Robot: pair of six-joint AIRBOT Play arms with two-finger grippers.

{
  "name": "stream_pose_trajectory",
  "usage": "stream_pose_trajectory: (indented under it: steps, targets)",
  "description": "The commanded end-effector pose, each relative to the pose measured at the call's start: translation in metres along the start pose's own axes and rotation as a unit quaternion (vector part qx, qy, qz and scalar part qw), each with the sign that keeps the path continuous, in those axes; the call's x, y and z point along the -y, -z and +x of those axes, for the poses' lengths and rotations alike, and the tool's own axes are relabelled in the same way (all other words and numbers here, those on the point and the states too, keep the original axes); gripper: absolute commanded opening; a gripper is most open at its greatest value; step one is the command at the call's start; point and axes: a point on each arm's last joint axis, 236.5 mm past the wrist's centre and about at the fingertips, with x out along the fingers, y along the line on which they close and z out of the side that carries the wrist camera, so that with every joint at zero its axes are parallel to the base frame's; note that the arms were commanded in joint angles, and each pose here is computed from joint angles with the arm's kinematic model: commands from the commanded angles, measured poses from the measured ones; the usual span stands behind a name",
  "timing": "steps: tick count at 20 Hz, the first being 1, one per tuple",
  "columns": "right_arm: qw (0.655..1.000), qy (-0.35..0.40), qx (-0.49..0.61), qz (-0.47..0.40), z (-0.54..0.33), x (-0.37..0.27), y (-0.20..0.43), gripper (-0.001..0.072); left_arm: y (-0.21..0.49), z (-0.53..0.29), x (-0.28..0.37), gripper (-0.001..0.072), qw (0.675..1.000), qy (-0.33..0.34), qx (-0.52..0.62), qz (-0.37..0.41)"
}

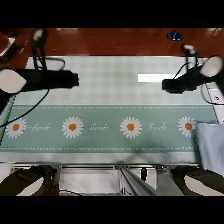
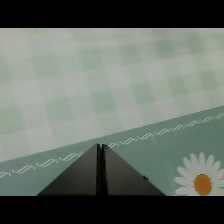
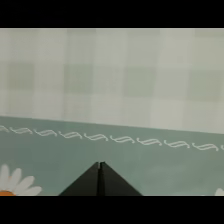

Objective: Fold the shirts.

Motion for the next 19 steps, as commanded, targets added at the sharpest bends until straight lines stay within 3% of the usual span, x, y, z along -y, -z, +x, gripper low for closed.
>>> stream_pose_trajectory:
  steps: [1,19]
  targets:
    - [0.995,0.067,-0.06,-0.039,0.0401,0.0031,0.0247,0.0024,0.0421,0.0266,-0.0363,0.0019,0.996,-0.062,-0.056,0.003]
    - [0.994,0.069,-0.068,-0.039,0.0387,0.0044,0.0287,0.0024,0.0389,0.0287,-0.0384,0.002,0.997,-0.063,-0.05,0.0]
